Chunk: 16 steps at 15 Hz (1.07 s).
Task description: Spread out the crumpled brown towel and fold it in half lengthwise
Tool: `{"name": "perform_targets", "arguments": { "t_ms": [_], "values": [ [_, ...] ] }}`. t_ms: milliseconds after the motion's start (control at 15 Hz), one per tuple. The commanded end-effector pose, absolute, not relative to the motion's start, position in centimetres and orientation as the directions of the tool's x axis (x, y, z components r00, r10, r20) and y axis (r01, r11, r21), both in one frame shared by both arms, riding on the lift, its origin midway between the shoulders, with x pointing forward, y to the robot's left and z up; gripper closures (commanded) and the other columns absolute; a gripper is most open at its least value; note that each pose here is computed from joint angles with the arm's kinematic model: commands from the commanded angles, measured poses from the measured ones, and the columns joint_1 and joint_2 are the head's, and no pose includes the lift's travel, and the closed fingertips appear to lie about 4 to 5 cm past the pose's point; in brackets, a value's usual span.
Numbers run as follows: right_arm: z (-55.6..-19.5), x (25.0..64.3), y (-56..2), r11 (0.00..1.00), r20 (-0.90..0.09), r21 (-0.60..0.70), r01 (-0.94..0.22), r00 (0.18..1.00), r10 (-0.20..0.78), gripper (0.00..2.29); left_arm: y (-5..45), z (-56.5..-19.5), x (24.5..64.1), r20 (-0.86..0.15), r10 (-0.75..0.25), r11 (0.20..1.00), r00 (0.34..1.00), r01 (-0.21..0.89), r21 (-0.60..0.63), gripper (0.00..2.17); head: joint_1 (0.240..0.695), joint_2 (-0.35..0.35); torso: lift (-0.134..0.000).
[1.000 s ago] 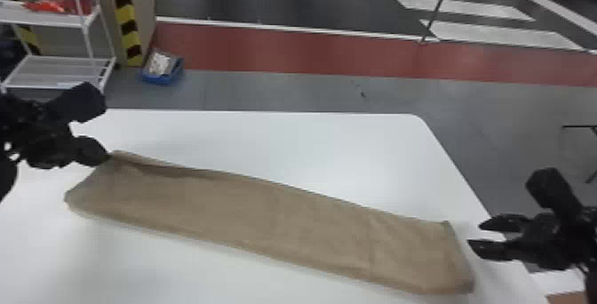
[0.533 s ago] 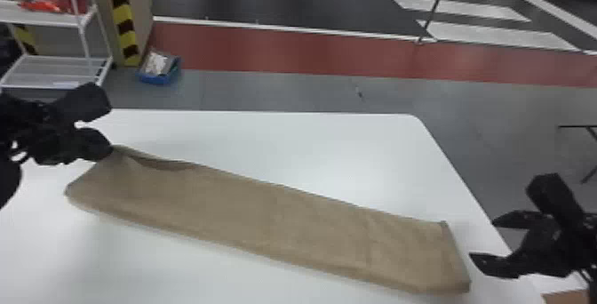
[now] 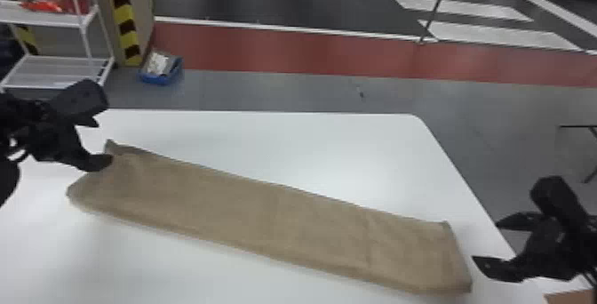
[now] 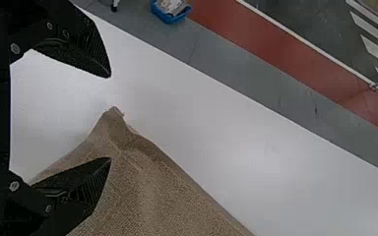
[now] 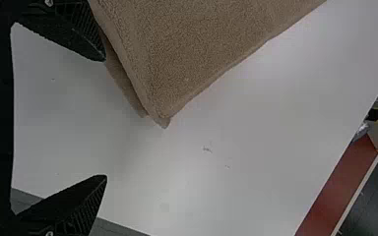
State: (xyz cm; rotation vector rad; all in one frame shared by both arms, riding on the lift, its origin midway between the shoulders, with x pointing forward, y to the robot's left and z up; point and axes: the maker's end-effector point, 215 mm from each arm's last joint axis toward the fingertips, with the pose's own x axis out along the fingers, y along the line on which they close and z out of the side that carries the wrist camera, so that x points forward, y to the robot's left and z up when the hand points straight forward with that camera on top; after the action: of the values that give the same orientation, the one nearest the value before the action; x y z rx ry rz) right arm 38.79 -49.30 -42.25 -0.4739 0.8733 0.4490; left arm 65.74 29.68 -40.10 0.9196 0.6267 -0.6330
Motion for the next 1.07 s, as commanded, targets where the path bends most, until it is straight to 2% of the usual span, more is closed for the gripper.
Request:
{"name": "perform_targets", "arguments": {
  "t_ms": [0, 333, 1000],
  "values": [
    [-42.2, 38.8, -49.5, 0.81, -0.805, -0.209, -0.549, 0.566, 0.176, 0.03, 30.3, -39.6, 65.6, -0.715, -0.227, 0.474, 0.662, 0.716, 0.513, 0.07, 0.695, -0.206, -0.125],
    [-42.3, 38.6, -49.4, 0.825, -0.795, -0.194, -0.531, 0.577, 0.184, 0.03, 31.9, -38.2, 64.9, -0.707, -0.267, 0.564, 0.655, 0.701, 0.437, 0.07, 0.695, -0.197, -0.125],
    [-42.7, 37.9, -48.5, 0.825, -0.792, -0.177, -0.537, 0.575, 0.204, 0.03, 31.3, -38.5, 64.3, -0.71, -0.276, 0.553, 0.648, 0.711, 0.434, 0.09, 0.695, -0.191, -0.125]
  ]
}}
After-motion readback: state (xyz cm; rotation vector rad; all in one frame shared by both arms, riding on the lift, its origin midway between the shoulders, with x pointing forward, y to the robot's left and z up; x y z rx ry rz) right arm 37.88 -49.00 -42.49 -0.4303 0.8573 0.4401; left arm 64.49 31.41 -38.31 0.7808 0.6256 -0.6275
